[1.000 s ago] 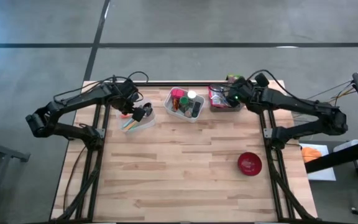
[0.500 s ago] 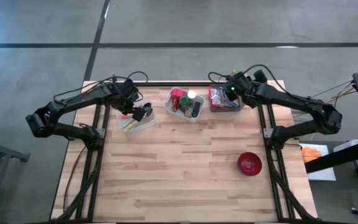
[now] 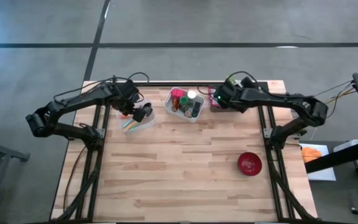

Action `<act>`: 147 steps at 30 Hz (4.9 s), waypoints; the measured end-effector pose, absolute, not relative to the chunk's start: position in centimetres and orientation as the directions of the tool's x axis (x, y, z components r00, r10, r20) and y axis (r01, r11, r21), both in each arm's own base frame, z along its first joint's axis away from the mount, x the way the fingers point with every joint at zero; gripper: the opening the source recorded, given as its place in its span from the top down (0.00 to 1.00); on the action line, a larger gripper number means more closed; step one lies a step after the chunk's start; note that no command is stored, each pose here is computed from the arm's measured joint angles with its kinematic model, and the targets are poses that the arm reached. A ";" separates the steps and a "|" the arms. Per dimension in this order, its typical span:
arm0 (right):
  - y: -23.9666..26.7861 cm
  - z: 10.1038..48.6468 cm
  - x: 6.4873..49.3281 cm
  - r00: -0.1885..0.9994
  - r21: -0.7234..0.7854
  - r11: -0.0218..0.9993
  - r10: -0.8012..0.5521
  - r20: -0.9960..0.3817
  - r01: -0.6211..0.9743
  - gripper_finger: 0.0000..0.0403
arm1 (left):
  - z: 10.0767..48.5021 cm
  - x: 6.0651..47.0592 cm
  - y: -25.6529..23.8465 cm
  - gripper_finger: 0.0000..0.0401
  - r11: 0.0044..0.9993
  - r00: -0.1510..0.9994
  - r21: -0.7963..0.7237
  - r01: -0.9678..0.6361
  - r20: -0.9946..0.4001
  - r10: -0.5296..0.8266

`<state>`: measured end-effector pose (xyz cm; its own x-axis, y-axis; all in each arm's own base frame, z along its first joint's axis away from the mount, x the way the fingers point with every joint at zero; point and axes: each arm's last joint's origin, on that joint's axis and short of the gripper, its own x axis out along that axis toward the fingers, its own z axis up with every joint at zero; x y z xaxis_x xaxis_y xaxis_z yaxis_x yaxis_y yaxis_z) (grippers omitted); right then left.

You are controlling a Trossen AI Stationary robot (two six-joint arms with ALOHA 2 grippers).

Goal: Pick & Place Food Item
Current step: Put the green noodle pack into the black bin, then return to Home Position

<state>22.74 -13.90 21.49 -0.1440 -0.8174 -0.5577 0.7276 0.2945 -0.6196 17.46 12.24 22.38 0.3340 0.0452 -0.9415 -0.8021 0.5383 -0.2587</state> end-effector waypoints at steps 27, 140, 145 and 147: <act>-11.0 22.9 21.6 0.110 -0.192 0.471 -0.541 -0.834 0.861 0.59 | 24.3 17.5 11.2 0.33 0.554 0.503 -0.407 -0.726 -0.864 0.025; 3.3 17.9 10.4 0.992 0.257 0.965 -0.080 0.097 0.053 0.09 | 15.5 10.5 1.2 0.33 0.939 0.989 -0.331 -0.100 -0.137 0.057; 3.3 17.9 10.4 0.992 0.257 0.965 -0.080 0.097 0.053 0.09 | 15.5 10.5 1.2 0.33 0.939 0.989 -0.331 -0.100 -0.137 0.057; 3.3 17.9 10.4 0.992 0.258 0.965 -0.080 0.097 0.053 0.09 | 15.5 10.5 1.2 0.33 0.938 0.989 -0.331 -0.100 -0.137 0.057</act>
